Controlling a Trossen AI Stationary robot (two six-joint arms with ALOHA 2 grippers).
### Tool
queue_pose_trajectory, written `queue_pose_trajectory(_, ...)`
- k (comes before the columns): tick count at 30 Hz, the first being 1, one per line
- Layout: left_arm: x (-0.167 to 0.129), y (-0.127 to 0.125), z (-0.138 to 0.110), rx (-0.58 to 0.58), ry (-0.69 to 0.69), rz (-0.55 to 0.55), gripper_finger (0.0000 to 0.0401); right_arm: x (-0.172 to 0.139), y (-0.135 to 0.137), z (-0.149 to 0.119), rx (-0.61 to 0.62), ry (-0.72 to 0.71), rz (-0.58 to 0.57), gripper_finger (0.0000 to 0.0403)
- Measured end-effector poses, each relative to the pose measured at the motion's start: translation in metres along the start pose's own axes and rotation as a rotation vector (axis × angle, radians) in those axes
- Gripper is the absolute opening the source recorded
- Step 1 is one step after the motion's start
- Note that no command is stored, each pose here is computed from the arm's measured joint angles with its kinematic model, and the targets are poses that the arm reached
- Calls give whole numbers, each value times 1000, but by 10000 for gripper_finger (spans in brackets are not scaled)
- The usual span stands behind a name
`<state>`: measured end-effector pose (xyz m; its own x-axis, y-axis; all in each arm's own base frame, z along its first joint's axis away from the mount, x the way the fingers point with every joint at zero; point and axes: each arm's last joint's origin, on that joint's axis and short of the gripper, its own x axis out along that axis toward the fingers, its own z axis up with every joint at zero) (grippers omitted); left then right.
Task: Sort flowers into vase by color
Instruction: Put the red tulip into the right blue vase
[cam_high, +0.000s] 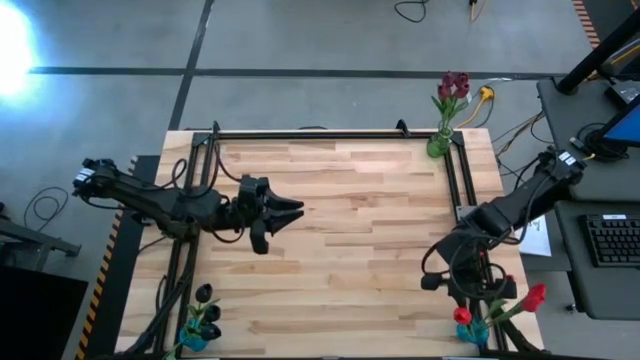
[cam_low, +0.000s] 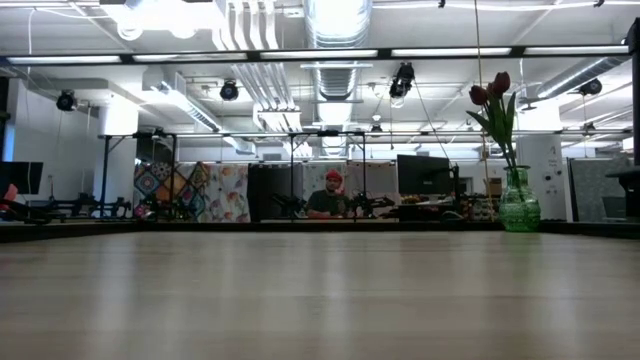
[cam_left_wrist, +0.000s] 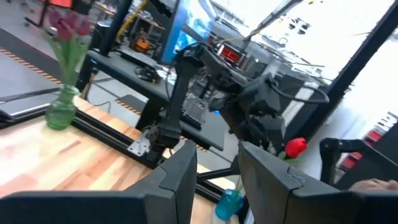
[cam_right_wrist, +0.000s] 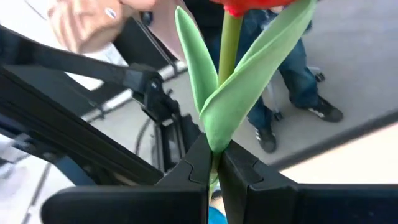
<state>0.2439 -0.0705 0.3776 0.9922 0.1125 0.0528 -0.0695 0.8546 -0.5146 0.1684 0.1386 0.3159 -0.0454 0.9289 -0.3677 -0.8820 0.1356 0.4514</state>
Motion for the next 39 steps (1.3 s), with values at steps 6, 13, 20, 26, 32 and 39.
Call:
queue_pose_trajectory(6,-6,3,7,-1,-15,26,107,0,5,-2,-58,17,-73,11)
queue_pose_trajectory(13,-14,3,15,-25,-38,17,107,-1,13,-1,-140,22,-132,11)
queue_pose_trajectory(20,-22,4,21,-38,-41,15,107,-5,18,-1,-154,12,-158,12)
queue_pose_trajectory(26,-21,5,20,-40,-33,19,107,-7,20,-1,-135,8,-159,12)
queue_pose_trajectory(32,-21,6,18,-15,-19,47,107,-7,18,-9,-117,77,-206,12)
queue_pose_trajectory(39,-21,6,18,-13,-22,46,107,-7,17,-10,-103,79,-235,12)
